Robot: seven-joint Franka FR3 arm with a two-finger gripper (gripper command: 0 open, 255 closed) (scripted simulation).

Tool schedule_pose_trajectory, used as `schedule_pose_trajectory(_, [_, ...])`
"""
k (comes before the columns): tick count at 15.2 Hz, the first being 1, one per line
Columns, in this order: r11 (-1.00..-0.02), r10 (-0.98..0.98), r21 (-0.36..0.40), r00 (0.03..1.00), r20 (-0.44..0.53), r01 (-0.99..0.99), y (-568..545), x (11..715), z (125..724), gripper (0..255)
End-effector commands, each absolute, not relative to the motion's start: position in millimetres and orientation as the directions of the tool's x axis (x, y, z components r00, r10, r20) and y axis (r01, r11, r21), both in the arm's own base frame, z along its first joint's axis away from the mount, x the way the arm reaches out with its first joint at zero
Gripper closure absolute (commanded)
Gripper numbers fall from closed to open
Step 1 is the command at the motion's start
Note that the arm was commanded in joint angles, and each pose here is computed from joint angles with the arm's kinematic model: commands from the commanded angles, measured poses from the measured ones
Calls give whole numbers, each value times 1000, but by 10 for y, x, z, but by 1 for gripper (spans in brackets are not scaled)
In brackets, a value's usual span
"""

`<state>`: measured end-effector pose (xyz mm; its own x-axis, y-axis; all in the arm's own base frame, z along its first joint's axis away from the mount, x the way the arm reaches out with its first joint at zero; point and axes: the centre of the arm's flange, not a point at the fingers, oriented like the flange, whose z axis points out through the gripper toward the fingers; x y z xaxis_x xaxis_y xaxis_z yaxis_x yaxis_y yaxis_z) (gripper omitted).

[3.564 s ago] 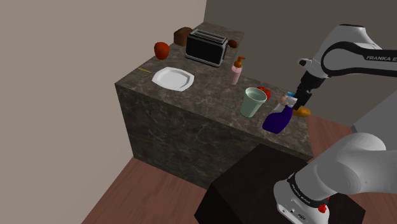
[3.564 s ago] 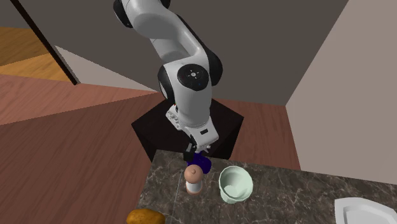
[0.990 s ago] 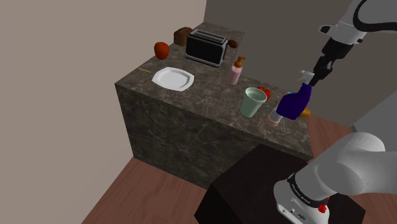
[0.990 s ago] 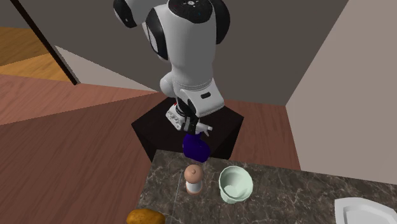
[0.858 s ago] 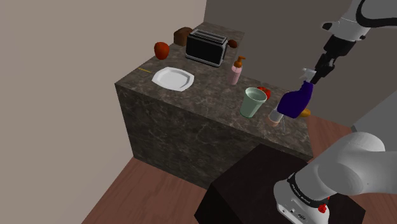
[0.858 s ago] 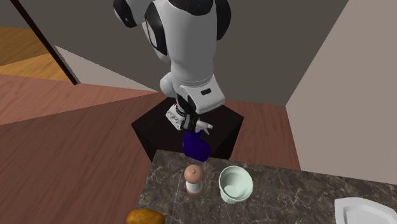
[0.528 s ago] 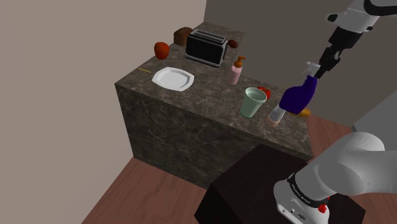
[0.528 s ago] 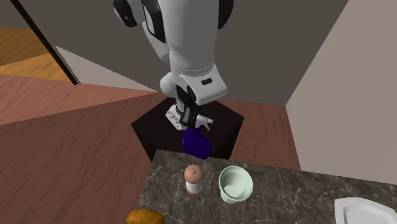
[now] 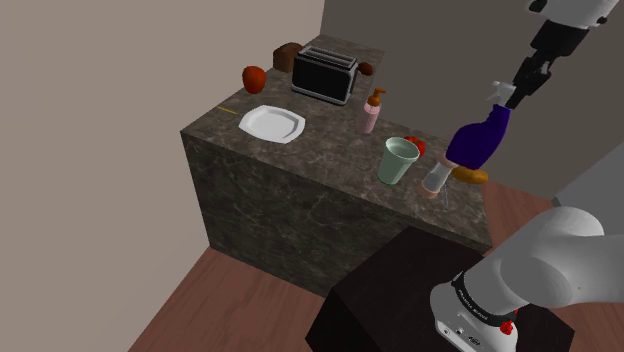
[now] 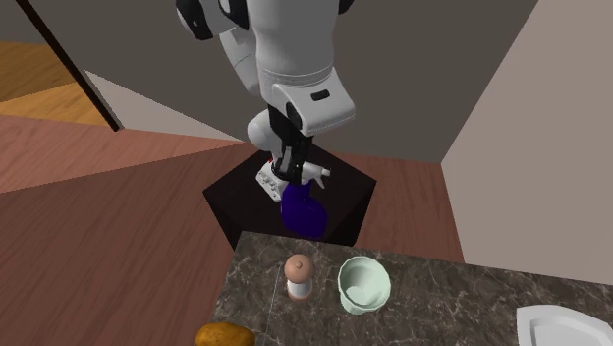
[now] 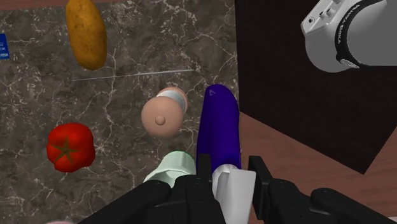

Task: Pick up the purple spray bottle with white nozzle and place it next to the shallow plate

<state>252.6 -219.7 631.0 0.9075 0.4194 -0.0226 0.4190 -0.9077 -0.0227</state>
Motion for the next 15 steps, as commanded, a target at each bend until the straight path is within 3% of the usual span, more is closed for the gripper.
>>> schedule_pose_trajectory(1, [-908, 419, -23, 907, -23, 419, -2190, 2525, 6425, 255])
schedule_pose_trajectory(15, [-908, 419, -23, 907, -23, 419, -2190, 2525, 7164, 255])
